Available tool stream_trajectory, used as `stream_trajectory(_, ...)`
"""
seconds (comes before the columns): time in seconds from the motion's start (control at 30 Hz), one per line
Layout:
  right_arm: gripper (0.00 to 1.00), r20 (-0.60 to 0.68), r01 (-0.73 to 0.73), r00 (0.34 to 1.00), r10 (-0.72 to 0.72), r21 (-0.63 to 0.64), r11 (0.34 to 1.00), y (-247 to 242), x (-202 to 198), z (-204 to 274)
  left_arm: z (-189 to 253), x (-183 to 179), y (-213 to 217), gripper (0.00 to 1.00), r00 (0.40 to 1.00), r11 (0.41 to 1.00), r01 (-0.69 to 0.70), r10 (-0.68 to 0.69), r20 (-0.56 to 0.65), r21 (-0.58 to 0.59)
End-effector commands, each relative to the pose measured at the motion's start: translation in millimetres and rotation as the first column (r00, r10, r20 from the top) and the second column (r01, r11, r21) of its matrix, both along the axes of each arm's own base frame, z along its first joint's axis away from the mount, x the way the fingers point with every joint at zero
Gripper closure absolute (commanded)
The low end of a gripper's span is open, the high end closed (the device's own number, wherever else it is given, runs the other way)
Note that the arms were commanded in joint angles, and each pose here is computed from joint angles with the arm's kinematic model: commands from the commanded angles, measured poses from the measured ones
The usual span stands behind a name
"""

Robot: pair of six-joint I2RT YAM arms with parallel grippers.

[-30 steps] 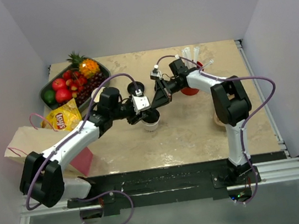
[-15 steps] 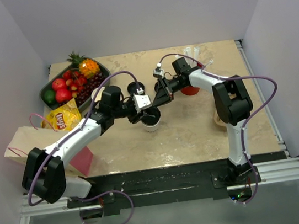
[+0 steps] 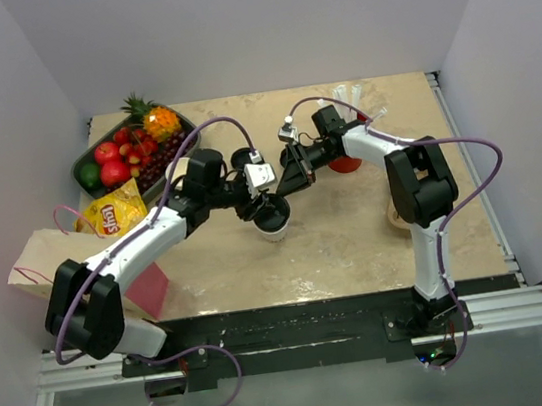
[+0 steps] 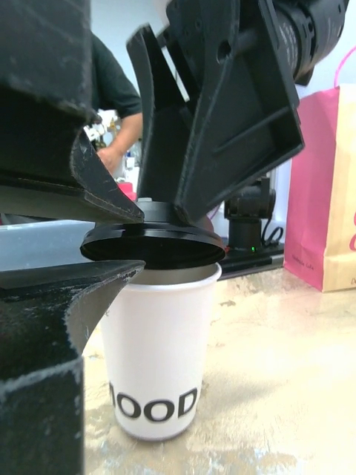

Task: Pack the takeout coffee

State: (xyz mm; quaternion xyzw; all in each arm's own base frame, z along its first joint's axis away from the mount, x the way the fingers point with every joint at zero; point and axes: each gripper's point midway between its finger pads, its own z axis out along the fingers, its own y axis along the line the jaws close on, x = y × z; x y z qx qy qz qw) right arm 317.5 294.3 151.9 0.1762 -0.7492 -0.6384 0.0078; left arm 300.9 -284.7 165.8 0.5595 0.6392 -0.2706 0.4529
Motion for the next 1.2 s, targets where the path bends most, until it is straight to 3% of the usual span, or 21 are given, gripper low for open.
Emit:
stream_trajectory(0.0,0.68,0.083,0.005,0.997,-0.005,0.004,1.0,0,6,14,16,-5,-14,0.47,0.998,0.997,0.045,-0.047,-0.039,-0.059)
stream_trajectory(1.17,0.66,0.104,0.027,0.994,-0.018,-0.079,0.996,-3,8,-8,9,-20,-17,0.47,0.985,0.995,0.064,-0.075,-0.157,-0.071)
